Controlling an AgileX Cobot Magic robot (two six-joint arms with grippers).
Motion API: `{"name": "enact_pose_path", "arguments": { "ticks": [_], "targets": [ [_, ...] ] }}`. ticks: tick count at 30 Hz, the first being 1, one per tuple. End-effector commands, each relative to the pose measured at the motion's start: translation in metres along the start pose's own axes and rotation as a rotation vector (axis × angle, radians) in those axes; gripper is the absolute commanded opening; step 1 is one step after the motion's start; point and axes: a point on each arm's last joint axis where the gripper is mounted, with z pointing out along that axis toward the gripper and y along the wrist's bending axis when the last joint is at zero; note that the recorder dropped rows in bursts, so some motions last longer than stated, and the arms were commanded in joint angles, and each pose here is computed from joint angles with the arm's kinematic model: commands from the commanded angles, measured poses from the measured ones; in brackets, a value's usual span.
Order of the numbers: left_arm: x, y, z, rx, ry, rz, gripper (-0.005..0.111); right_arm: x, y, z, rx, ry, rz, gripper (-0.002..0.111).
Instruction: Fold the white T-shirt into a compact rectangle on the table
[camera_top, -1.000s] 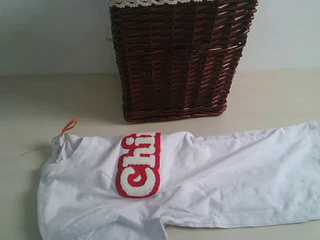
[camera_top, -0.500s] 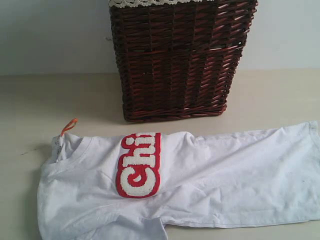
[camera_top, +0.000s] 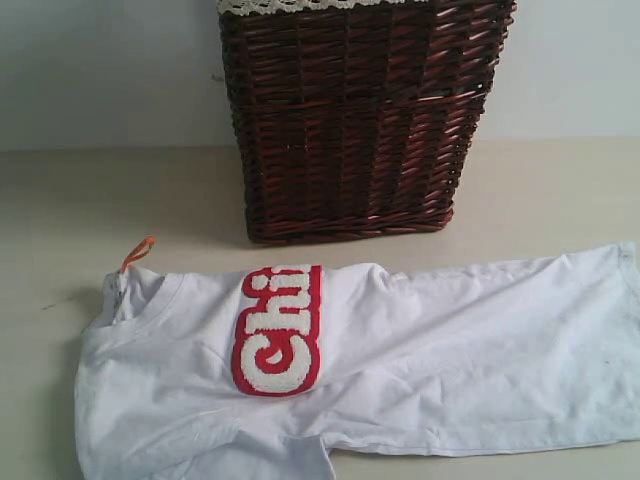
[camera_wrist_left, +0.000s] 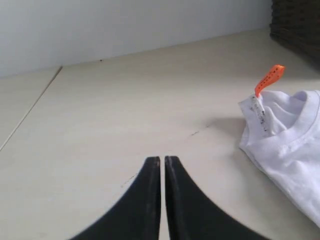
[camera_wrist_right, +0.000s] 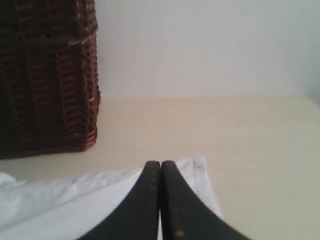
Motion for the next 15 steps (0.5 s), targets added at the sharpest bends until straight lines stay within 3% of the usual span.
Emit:
{"name": "enact_pose_path", "arguments": {
  "ticks": [1,8,12,15],
  "targets": [
    [0.0003,-0.0001,-0.0002,-0.002,-0.007,-0.007,0.006,-0.0093,0.0005,-0.0187,0.019,-0.202,-0.089,0.0],
    [0.0003,-0.0003,-0.0004,-0.001,-0.009,-0.006,0.006,-0.0075,0.0052,-0.0184,-0.037,-0.185,-0.056,0.0],
    [0.0002,-0.0001,-0.0004,-0.002,-0.01,-0.005,0.006,-0.0079,0.0042,-0.0185,-0.045,-0.185,0.141,0.0],
    [0.0002,-0.0001,-0.0004,-0.002,-0.01,-0.005,0.006,-0.0081,0.0036,-0.0185,-0.041,-0.187,0.169,0.0]
  ]
}}
